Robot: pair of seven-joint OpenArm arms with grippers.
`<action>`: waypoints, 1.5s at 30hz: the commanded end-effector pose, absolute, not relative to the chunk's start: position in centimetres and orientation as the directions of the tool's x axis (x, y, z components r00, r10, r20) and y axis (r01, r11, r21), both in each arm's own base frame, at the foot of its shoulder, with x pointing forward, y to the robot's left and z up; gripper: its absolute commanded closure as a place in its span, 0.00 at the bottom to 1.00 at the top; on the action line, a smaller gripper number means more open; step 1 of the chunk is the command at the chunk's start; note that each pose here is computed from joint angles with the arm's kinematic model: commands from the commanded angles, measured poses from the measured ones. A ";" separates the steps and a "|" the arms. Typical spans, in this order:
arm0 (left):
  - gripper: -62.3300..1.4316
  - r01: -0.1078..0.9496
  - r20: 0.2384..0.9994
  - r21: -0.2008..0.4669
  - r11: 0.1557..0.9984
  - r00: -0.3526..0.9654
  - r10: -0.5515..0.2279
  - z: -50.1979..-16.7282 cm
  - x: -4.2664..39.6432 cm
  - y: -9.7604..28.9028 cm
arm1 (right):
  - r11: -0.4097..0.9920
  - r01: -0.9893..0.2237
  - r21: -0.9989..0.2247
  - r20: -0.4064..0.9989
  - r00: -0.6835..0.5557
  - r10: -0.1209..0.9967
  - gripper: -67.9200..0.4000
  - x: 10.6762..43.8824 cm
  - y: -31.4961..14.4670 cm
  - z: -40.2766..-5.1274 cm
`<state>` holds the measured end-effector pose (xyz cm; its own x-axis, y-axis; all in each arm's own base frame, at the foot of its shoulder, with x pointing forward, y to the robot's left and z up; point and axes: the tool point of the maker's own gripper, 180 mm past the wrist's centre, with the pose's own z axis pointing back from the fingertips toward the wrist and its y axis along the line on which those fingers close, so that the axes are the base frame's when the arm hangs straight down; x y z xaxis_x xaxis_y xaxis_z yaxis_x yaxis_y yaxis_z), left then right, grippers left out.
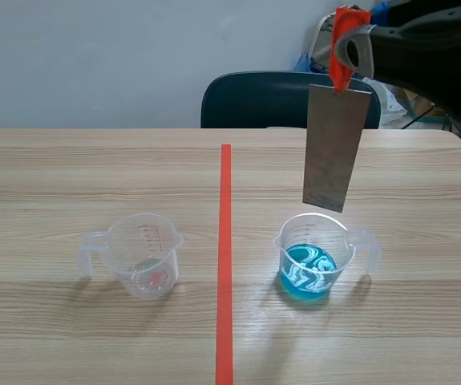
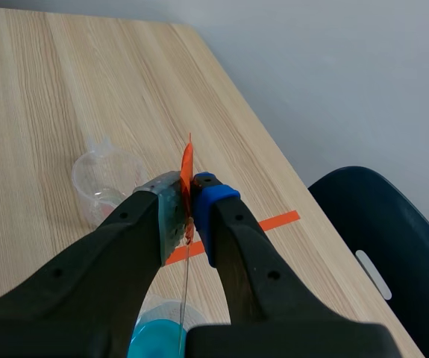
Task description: Do the redox reaction experiment
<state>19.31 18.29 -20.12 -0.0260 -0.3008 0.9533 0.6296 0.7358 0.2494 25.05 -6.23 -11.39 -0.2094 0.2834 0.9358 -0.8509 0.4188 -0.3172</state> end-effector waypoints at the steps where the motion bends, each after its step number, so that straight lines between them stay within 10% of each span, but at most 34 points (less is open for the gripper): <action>1: 0.00 0.628 0.957 0.252 0.736 -0.049 -0.285 -19.4 19.5 18.0 | 0.417 -0.848 -0.326 0.937 -0.232 0.260 0.98 25.0 -6.2 -10.6; 45: 0.00 0.628 0.957 0.251 0.736 -0.049 -0.285 -19.4 19.5 18.0 | 0.418 -0.849 -0.324 0.933 -0.214 0.289 0.98 25.2 -6.3 -11.2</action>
